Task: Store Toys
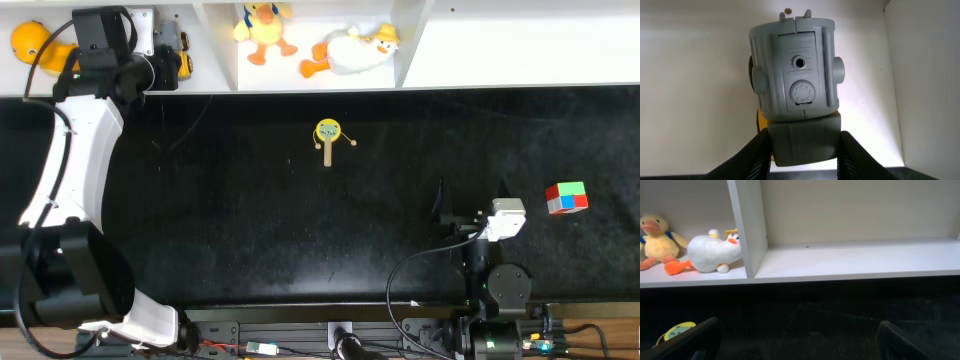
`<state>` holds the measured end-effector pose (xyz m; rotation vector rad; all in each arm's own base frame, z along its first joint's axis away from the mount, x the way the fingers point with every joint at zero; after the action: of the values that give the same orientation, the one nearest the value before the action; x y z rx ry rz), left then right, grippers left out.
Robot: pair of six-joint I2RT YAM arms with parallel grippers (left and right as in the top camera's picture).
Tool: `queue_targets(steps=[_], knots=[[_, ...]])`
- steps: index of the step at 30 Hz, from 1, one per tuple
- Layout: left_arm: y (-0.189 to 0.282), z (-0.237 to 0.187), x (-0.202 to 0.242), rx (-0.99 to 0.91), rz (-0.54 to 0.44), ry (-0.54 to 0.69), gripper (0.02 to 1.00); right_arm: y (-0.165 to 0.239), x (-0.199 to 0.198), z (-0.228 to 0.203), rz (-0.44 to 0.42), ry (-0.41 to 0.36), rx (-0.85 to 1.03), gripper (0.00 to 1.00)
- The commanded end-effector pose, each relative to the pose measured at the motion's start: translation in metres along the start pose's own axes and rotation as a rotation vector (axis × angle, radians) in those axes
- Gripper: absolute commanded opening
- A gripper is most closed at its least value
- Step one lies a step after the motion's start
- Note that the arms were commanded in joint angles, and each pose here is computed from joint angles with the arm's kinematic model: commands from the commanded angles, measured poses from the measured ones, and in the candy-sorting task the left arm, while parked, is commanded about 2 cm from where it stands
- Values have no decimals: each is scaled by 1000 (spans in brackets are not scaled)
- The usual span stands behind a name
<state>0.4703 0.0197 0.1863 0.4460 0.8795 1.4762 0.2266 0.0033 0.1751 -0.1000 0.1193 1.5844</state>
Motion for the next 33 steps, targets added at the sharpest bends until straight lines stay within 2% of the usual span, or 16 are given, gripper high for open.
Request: queue_targets(steps=[1,4,5,13,33], knots=[[-7,8,-2,-10,-2,-8,329,0,1,-3,6,0,-1,996],[-7,9,-1,-14,4,-9,411,0,1,-3,6,0,-1,996],[-7,9,-1,-14,5,-9,411,0,1,-3,6,0,-1,993],[-3,4,0,8,9,-6,321,0,1,-3,6,0,-1,993],[22,19,-4,2,26,-32,255,0,1,-3,6,0,-1,993]])
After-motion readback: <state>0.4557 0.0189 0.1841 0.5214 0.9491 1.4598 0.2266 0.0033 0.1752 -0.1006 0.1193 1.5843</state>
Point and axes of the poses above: each gripper's point midway between its finger pads, its own y axis back along the fingers, its own x axis along the line the jaws close on, z = x × y, the point moved 2 cm from there along y, back along the fingers, and after that the axes turned 12 degrees about y, right-handed, at the moved point
